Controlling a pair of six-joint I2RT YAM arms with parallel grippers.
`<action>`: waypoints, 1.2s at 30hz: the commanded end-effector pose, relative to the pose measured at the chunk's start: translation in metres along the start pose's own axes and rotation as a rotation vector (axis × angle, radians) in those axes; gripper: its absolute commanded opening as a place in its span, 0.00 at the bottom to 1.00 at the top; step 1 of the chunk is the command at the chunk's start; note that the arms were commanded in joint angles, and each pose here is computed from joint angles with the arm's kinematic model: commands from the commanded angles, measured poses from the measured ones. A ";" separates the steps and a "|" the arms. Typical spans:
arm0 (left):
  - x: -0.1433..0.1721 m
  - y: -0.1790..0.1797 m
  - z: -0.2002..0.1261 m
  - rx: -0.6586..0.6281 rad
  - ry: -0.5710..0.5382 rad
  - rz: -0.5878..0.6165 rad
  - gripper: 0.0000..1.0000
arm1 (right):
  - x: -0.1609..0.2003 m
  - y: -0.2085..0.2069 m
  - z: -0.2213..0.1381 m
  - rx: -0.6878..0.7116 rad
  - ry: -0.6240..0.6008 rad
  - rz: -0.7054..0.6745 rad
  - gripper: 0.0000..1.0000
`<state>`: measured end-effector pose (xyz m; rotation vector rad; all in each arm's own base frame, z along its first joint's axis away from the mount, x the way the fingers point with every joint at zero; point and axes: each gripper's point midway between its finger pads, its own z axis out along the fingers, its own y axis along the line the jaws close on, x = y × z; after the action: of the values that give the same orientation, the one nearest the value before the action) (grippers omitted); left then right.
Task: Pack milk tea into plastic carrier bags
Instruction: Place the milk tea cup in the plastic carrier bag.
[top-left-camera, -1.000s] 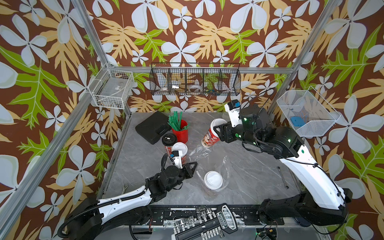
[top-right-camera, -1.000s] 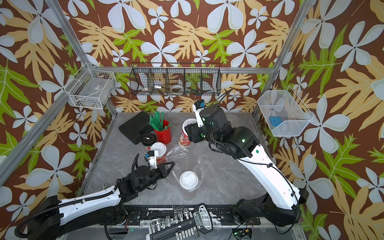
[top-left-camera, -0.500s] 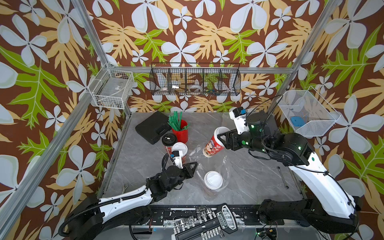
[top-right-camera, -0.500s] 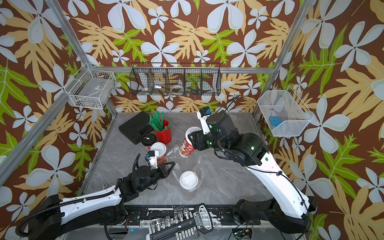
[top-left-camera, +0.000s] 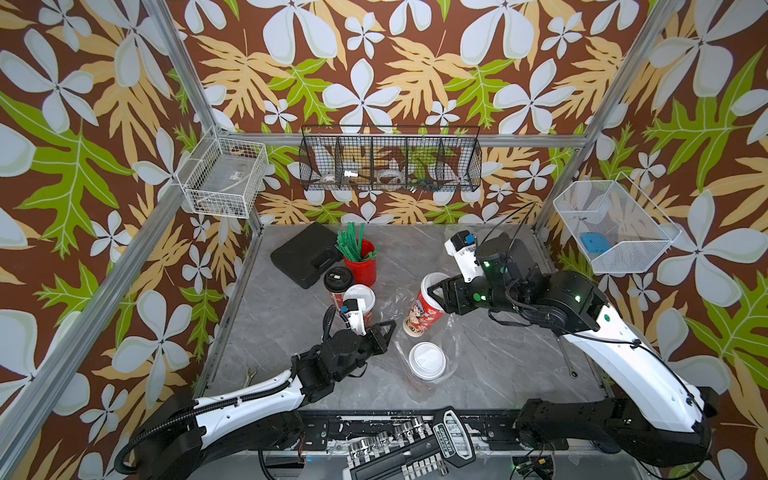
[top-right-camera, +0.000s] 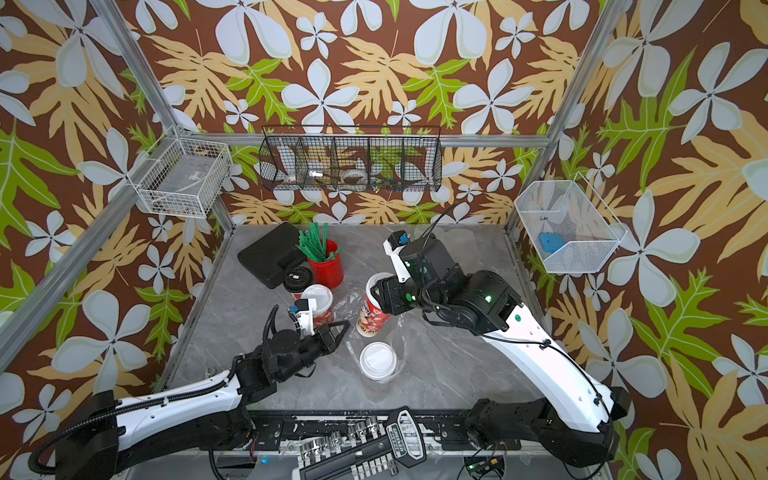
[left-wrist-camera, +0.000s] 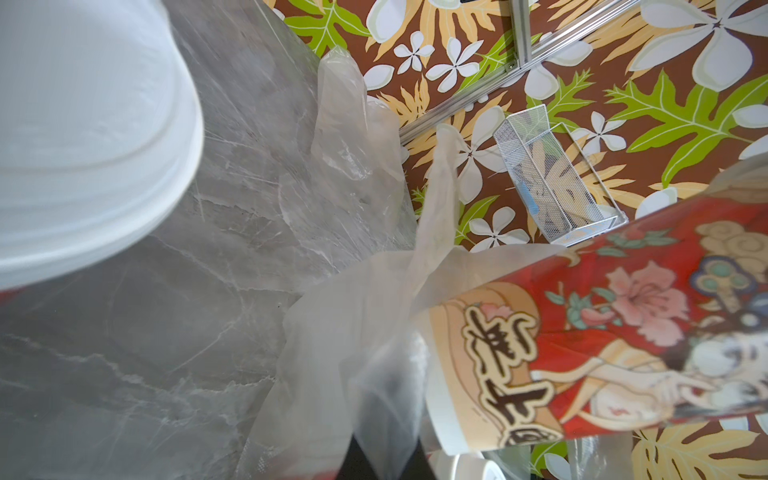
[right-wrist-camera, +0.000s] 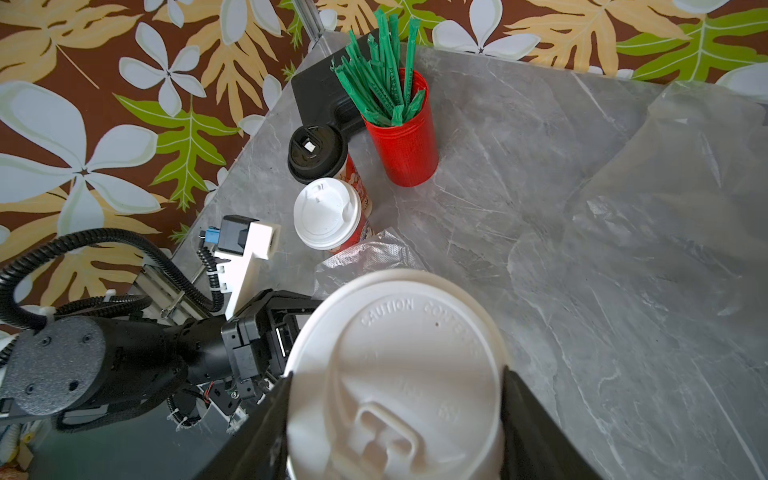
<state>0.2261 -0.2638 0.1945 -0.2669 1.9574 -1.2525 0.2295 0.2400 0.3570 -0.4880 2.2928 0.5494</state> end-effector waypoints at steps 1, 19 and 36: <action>-0.004 -0.009 0.000 0.020 -0.014 0.010 0.00 | -0.008 -0.008 0.004 0.063 -0.041 -0.023 0.64; -0.009 -0.023 0.000 0.049 -0.016 0.011 0.00 | 0.013 -0.005 0.043 0.183 -0.031 -0.144 0.65; -0.014 -0.031 0.001 0.064 -0.031 0.006 0.00 | 0.040 0.001 0.066 0.226 -0.050 -0.200 0.66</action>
<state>0.2276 -0.2708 0.2161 -0.2458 1.9228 -1.2806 0.2322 0.2627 0.2794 -0.6200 2.2373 0.1954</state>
